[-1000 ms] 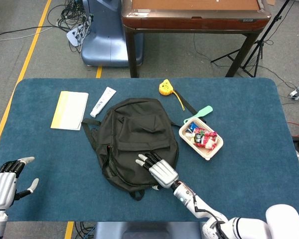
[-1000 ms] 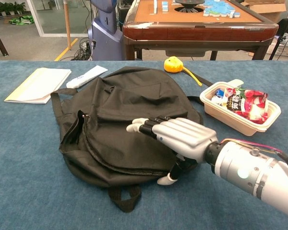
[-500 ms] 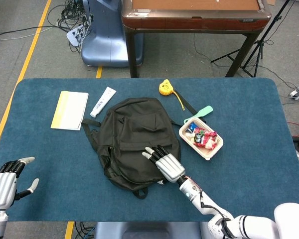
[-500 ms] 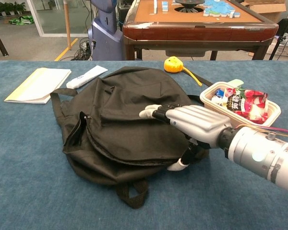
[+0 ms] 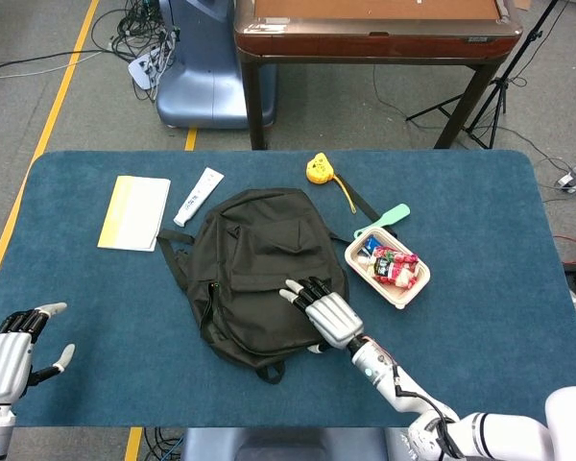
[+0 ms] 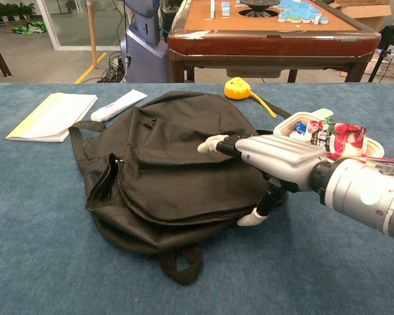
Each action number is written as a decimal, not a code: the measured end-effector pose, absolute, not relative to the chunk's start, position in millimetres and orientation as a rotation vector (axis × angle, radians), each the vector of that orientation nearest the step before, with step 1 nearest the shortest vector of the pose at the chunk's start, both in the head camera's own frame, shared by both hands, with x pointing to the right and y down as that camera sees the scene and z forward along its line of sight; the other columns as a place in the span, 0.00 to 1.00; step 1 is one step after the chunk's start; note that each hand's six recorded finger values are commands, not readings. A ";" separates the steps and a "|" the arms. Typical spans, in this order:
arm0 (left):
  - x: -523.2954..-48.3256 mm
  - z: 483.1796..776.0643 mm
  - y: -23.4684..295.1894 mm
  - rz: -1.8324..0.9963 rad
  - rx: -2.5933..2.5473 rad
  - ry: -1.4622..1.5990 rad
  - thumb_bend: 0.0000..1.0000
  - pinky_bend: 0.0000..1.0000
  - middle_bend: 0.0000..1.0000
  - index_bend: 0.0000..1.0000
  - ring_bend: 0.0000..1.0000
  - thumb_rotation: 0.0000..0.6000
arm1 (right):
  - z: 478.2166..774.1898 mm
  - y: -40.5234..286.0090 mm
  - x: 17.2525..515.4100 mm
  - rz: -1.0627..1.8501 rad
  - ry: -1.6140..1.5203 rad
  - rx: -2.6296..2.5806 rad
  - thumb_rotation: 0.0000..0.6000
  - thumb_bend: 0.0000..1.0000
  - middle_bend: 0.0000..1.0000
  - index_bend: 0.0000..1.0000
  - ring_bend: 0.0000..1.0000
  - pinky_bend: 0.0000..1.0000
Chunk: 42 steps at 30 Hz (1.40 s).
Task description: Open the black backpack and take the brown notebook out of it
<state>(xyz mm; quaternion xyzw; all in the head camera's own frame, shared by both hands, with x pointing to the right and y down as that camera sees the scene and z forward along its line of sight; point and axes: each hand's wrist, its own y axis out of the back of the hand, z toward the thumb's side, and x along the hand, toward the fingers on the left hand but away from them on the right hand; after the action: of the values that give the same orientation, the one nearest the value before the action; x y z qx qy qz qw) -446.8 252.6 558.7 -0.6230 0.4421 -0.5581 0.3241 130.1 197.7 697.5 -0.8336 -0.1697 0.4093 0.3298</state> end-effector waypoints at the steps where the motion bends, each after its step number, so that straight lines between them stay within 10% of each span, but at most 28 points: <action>1: -447.2 558.6 252.7 -1.465 -1.633 1.160 0.27 0.20 0.28 0.25 0.26 1.00 | 696.5 197.5 129.5 1.070 -0.442 -2.186 1.00 0.11 0.03 0.00 0.00 0.00; 11: -447.7 559.6 253.2 -1.466 -1.635 1.160 0.27 0.20 0.28 0.25 0.26 1.00 | 689.8 196.4 120.6 1.061 -0.426 -2.226 1.00 0.14 0.07 0.00 0.00 0.00; 21: -450.6 559.6 252.3 -1.470 -1.629 1.157 0.27 0.20 0.28 0.25 0.26 1.00 | 704.6 181.6 107.6 1.070 -0.359 -2.144 1.00 0.53 0.20 0.22 0.01 0.00; 31: -444.2 557.8 228.7 -1.381 -1.670 1.127 0.27 0.20 0.28 0.27 0.26 1.00 | 708.3 166.9 83.2 1.082 -0.313 -2.141 1.00 0.99 0.55 0.64 0.28 0.07; 42: -405.3 557.4 189.0 -1.085 -1.873 1.109 0.27 0.40 0.43 0.42 0.43 1.00 | 697.1 121.8 72.6 1.095 -0.640 -2.201 1.00 1.00 0.56 0.65 0.29 0.07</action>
<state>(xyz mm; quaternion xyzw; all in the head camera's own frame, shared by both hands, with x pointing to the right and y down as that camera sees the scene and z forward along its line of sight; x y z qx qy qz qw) -405.3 189.0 557.4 -0.7222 0.4277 -0.4182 0.3473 72.6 121.8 697.1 -0.8276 -0.2405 0.4116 0.2963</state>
